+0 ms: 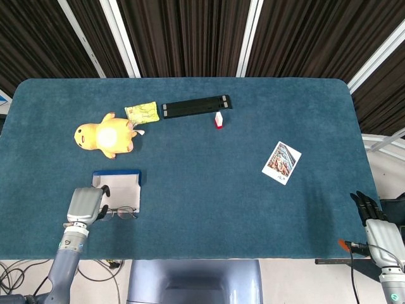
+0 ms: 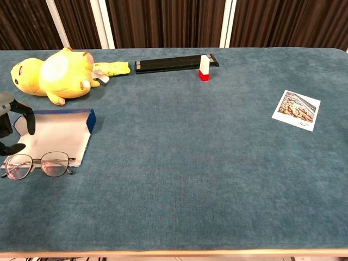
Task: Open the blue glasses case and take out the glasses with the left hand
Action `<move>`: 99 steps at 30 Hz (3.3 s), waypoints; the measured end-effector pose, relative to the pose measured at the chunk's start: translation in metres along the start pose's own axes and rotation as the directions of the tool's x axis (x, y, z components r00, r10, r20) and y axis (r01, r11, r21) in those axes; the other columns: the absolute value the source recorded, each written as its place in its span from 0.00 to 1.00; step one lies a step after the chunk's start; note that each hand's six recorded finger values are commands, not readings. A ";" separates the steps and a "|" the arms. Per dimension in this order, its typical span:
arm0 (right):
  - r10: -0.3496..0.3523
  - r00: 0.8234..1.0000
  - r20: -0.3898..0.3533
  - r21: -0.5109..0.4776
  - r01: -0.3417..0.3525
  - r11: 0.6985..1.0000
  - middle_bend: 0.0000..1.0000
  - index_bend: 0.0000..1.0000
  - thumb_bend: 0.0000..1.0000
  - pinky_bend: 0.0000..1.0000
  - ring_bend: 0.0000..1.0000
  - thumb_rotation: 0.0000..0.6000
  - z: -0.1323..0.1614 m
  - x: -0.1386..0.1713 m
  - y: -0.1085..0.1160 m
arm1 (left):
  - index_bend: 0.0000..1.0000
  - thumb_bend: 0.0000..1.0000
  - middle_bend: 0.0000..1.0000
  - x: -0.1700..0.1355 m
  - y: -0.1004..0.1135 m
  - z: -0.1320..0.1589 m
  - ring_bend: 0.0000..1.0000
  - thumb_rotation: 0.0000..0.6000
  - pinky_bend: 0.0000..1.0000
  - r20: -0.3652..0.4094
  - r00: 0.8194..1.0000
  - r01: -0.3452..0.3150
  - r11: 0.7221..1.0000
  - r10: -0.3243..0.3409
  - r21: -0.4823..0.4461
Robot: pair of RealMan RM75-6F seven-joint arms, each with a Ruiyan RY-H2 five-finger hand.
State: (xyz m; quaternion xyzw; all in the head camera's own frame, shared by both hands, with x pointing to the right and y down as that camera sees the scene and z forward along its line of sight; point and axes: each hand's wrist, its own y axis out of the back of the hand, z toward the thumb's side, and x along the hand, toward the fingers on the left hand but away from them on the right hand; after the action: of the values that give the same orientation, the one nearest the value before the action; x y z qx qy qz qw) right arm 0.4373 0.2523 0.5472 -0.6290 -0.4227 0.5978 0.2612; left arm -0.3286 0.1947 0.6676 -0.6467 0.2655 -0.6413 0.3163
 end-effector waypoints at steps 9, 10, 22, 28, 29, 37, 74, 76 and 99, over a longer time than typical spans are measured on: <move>0.000 1.000 0.000 0.000 0.000 1.000 0.00 0.00 0.13 0.20 0.00 1.00 0.000 0.000 0.000 | 0.48 0.34 1.00 -0.005 -0.015 0.012 0.89 1.00 0.97 0.022 0.999 0.039 0.999 -0.039 0.000; 0.000 1.000 -0.001 0.000 0.000 1.000 0.00 0.00 0.13 0.20 0.00 1.00 0.000 0.000 0.001 | 0.48 0.34 1.00 -0.006 -0.016 0.012 0.89 1.00 0.97 0.022 0.999 0.041 0.999 -0.041 0.000; 0.001 1.000 -0.002 0.001 -0.001 1.000 0.00 0.00 0.13 0.20 0.00 1.00 0.000 0.000 0.000 | 0.48 0.36 1.00 -0.006 -0.020 0.014 0.89 1.00 0.97 0.021 0.998 0.053 0.999 -0.053 -0.011; 0.000 1.000 -0.002 -0.001 0.000 1.000 0.00 0.00 0.13 0.20 0.00 1.00 0.000 0.000 0.000 | 0.50 0.36 1.00 -0.006 -0.023 0.018 0.89 1.00 0.97 0.026 0.998 0.063 0.998 -0.063 -0.015; 0.000 1.000 -0.003 -0.001 0.000 1.000 0.00 0.00 0.13 0.20 0.00 1.00 0.000 0.000 0.001 | 0.50 0.36 1.00 -0.006 -0.023 0.018 0.89 1.00 0.97 0.025 0.998 0.064 0.998 -0.064 -0.015; -0.002 1.000 -0.004 0.000 0.002 1.000 0.00 0.00 0.13 0.20 0.00 1.00 0.000 0.001 0.001 | 0.55 0.40 1.00 -0.005 -0.026 0.017 0.89 1.00 0.97 0.015 0.998 0.068 0.998 -0.068 -0.014; 0.002 1.000 0.003 -0.009 -0.002 1.000 0.00 0.00 0.13 0.20 0.00 1.00 0.000 0.000 0.001 | 0.55 0.45 1.00 0.019 0.000 0.136 0.90 1.00 0.97 0.153 0.988 0.014 0.988 0.010 -0.153; 0.003 1.000 0.003 -0.009 -0.003 1.000 0.00 0.00 0.13 0.20 0.00 1.00 0.000 0.000 0.001 | 0.52 0.42 1.00 0.021 0.000 0.145 0.89 1.00 0.97 0.153 0.988 0.010 0.987 0.014 -0.159; 0.002 1.000 0.000 0.004 -0.002 1.000 0.00 0.00 0.13 0.20 0.00 1.00 0.000 0.000 0.001 | 0.11 0.25 0.30 -0.010 0.038 0.069 0.25 1.00 0.45 0.161 0.975 -0.131 0.979 0.156 -0.157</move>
State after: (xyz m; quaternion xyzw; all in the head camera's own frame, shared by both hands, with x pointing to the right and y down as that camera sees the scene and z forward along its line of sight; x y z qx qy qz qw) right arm 0.4375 0.2521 0.5464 -0.6289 -0.4207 0.5991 0.2619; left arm -0.2577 0.1824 0.6340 -0.7000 0.3293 -0.5374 0.3357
